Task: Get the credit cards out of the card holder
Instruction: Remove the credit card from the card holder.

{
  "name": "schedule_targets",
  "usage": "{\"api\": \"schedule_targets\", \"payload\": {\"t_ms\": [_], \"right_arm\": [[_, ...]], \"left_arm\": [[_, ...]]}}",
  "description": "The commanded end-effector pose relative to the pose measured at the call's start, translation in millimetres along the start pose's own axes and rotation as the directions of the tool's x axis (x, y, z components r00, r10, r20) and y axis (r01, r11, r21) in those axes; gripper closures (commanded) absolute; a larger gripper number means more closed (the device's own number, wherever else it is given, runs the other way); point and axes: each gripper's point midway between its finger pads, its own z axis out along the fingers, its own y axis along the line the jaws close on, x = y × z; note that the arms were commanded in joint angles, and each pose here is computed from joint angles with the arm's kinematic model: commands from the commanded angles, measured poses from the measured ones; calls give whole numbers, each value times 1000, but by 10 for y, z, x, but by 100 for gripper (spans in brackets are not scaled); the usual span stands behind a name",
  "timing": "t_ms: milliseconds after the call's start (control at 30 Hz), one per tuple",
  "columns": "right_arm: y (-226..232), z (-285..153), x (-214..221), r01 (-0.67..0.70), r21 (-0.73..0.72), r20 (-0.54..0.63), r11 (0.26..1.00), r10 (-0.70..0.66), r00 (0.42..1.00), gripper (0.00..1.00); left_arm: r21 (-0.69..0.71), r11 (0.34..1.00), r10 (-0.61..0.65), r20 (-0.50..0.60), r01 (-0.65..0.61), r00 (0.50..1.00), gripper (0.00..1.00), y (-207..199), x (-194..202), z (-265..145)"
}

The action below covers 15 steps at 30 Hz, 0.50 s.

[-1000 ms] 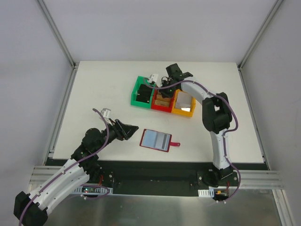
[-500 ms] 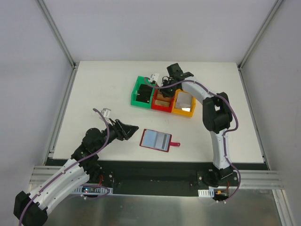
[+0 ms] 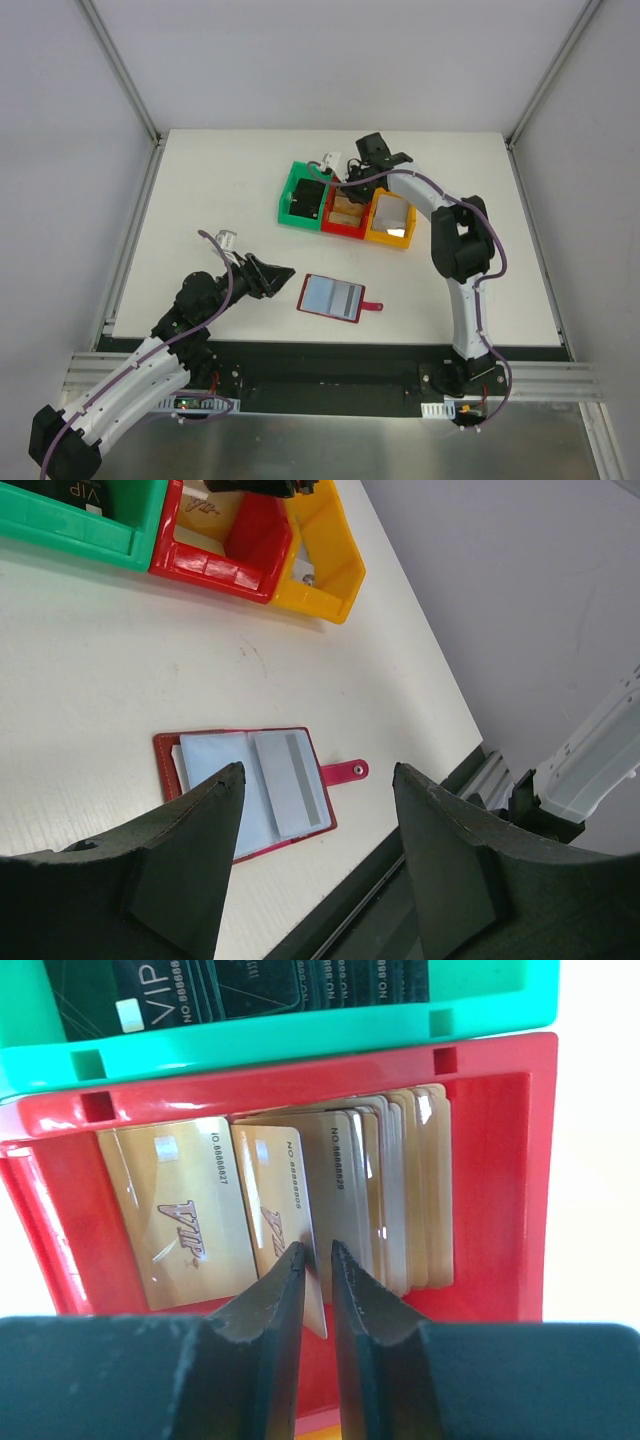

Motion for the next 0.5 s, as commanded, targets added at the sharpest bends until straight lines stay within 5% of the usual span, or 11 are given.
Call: {"api": "schedule_targets", "payload": {"t_ms": [0, 467], "right_arm": [[-221, -154, -186, 5, 86, 34, 996, -8, 999, 80], [-550, -1208, -843, -28, 345, 213, 938, -49, 976, 76]], "left_arm": [[-2, 1000, 9, 15, -9, 1000, 39, 25, -16, 2], [1, 1000, 1, 19, -1, 1000, 39, 9, -31, 1]]}}
